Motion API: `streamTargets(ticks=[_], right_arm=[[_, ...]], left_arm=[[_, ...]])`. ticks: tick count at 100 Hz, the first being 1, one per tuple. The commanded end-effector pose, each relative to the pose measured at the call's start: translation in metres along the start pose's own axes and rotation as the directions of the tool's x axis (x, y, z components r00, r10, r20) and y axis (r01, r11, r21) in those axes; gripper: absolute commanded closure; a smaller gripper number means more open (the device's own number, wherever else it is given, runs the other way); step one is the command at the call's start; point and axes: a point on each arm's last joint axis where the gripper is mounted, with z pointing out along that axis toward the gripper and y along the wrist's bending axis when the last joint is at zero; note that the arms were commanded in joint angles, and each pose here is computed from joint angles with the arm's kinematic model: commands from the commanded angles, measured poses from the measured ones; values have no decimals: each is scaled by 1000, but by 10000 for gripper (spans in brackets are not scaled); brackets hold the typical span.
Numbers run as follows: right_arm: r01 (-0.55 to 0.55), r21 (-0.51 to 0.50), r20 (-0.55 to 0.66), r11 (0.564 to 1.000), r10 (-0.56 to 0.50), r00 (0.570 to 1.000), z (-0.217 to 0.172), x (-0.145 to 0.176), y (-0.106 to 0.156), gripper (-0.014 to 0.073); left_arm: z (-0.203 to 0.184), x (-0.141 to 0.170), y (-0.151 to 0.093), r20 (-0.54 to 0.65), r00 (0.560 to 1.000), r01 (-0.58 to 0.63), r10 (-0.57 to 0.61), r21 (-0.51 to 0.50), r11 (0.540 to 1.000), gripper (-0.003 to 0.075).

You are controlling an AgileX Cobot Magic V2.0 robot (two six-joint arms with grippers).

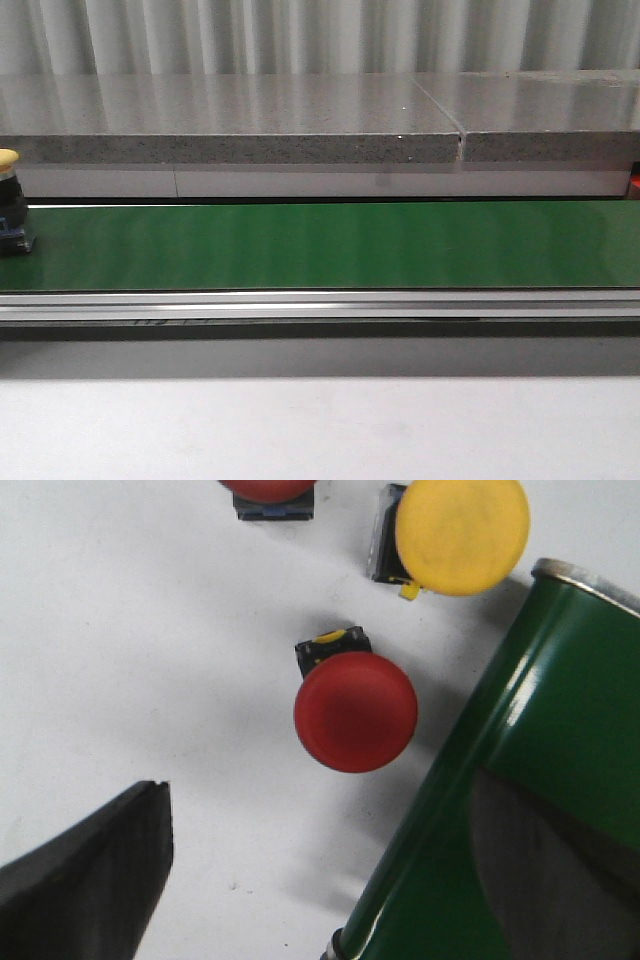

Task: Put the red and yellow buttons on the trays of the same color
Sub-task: 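Set the yellow button on the green belt and open the left gripper, then lower the left gripper onto a red push button and grasp it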

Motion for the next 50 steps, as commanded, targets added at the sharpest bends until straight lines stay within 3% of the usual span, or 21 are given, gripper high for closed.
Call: streamTargets(ticks=[1,50], right_arm=[[1,5,93,1000,-2,996,-4,-13,0,666],[1,5,93,1000,-2,996,-4,-13,0,666]], left_arm=[[-21,-4,-1,90,996,13,-14,16,1000,135],[6,-13,-1,61,998,15,-16,12,1000,135]])
